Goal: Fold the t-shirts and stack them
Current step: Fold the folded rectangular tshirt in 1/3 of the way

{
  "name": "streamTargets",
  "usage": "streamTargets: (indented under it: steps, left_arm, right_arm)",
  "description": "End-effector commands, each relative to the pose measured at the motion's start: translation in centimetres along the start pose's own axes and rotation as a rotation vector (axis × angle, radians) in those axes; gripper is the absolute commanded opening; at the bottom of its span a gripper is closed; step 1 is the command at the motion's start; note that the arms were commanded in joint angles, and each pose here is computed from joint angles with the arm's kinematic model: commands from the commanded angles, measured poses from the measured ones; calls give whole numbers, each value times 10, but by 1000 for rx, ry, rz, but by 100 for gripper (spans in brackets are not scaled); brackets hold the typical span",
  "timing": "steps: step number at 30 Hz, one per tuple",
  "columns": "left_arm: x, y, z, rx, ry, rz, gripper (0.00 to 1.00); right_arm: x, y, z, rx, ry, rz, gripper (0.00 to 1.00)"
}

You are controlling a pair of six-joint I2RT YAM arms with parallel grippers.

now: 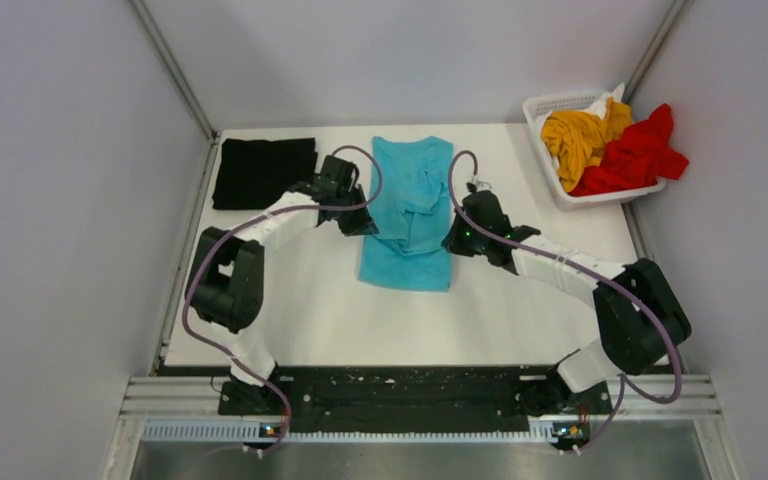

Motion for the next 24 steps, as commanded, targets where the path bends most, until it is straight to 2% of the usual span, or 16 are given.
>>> streamTargets:
  steps: [1,9,13,24]
  left_arm:
    - [-12,-10,33,-37,-60,-23,0]
    - [3,-16,61,-49,-38,25,0]
    - [11,-17,67,-62,-29,34,0]
    - [9,-39,72,-1,-34,-20,0]
  right_arm:
    - [25,-1,47,-123,30,101,0]
    - [25,-23,74,-120,8,114,0]
    - [24,-34,76,-99,6,104,0]
    - [3,-43,75,-103,-27,30,0]
Point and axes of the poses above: each gripper's point midway between its finger pads, its own y axis back along the fingers, its own x axis along the line the jaws close on, z = x × y, the point moved 5 cm from there along y, back along the fingers, and after that the axes turned 6 degrees about -y, right-handed, at the moved point
